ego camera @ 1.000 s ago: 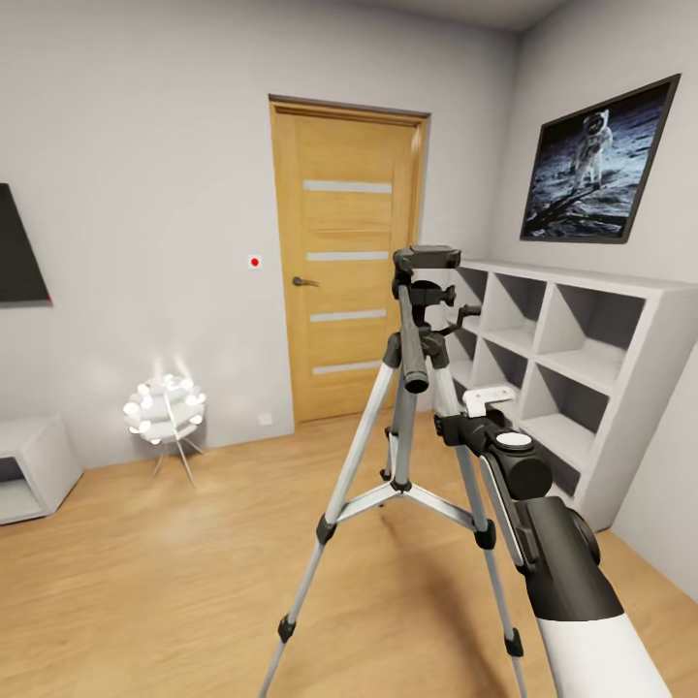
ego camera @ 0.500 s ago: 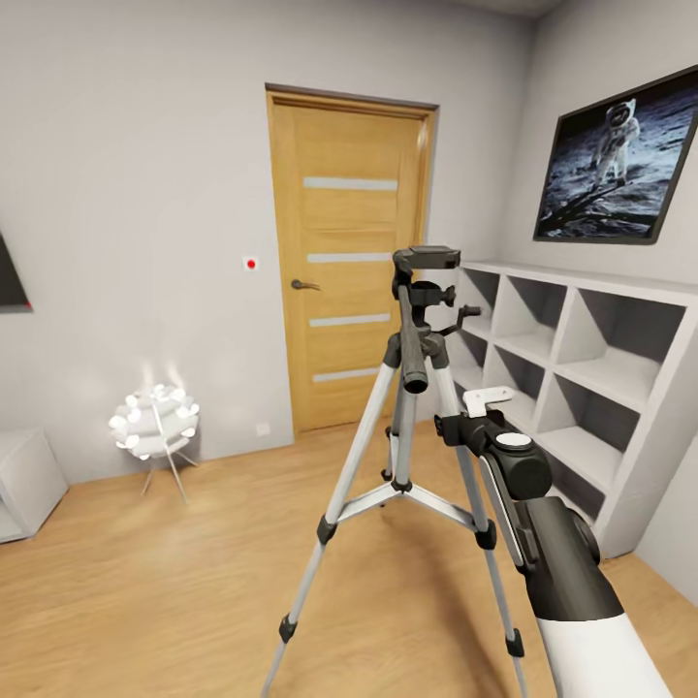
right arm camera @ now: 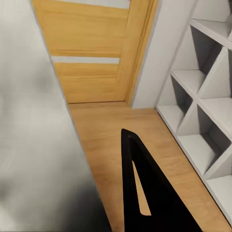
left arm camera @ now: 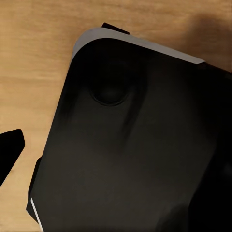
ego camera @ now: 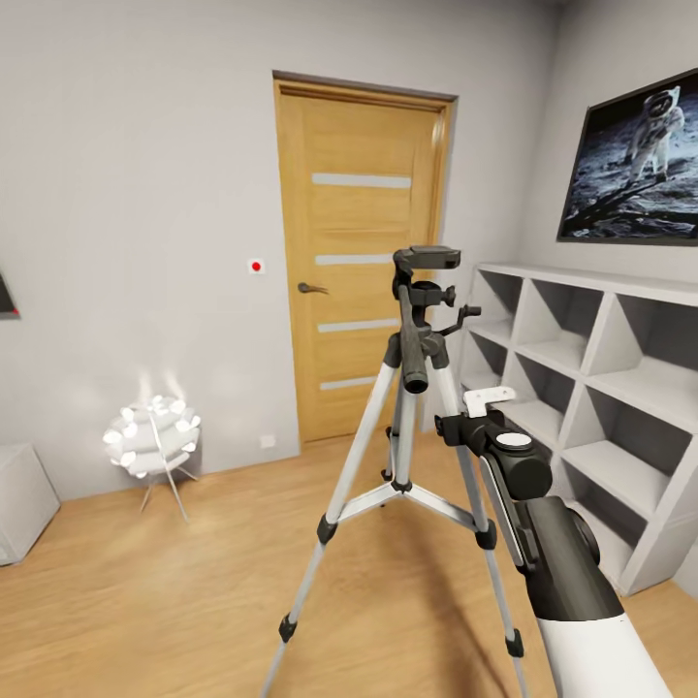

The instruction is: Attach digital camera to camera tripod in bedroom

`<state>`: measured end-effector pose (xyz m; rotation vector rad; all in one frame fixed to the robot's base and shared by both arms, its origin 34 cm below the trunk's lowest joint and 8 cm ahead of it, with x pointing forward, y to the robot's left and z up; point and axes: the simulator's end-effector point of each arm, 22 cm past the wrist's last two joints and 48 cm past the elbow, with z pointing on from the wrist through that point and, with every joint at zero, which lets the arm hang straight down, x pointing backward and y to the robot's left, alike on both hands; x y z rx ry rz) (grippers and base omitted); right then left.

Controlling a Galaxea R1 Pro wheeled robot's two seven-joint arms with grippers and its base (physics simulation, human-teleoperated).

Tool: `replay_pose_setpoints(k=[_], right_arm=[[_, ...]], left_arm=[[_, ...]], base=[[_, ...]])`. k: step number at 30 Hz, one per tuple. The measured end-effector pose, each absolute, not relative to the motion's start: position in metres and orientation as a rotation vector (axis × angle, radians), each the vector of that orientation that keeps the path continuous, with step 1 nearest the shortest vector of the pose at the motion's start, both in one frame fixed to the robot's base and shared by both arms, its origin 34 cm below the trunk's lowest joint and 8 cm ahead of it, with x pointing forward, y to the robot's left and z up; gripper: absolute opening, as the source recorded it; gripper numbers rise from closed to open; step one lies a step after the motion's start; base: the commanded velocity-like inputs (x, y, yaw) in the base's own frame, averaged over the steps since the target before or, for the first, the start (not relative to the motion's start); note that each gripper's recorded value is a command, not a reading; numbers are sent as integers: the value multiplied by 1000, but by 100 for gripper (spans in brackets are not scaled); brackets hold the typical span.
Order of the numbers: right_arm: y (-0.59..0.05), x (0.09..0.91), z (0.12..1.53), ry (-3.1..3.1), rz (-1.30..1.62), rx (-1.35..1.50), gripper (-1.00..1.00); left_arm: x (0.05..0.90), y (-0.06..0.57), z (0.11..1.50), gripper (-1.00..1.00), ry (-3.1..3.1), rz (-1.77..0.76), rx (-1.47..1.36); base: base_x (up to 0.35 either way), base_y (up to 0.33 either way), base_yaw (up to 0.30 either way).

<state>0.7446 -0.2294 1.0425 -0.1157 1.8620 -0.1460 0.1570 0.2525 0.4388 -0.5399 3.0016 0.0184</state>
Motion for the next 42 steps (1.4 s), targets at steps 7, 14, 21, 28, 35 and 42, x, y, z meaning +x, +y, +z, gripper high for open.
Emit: replay_pose_setpoints(k=[7, 14, 21, 28, 35, 42], right_arm=[[-229, 745, 1042, 1863, -148, -115, -100], [-241, 745, 1043, 1860, -204, -83, -100], [-242, 746, 1039, 1867, -205, -82, -100], [-241, 746, 1038, 1871, -193, -81, -100], [-242, 748, 1018, 1916, -189, -87, -100], [-243, 750, 1011, 1928, -192, -89, -100]], left_arm=[[157, 253, 439, 100, 3001, 19, -540], [157, 253, 439, 100, 3002, 19, -540], [157, 253, 439, 100, 3002, 19, -540], [157, 253, 439, 100, 3002, 19, -540], [157, 253, 439, 100, 3003, 19, -540], [157, 253, 439, 100, 3002, 19, -540]], base=[[286, 197, 0], [50, 35, 0], [2, 2, 0], [0, 0, 0], [0, 0, 0], [0, 0, 0]])
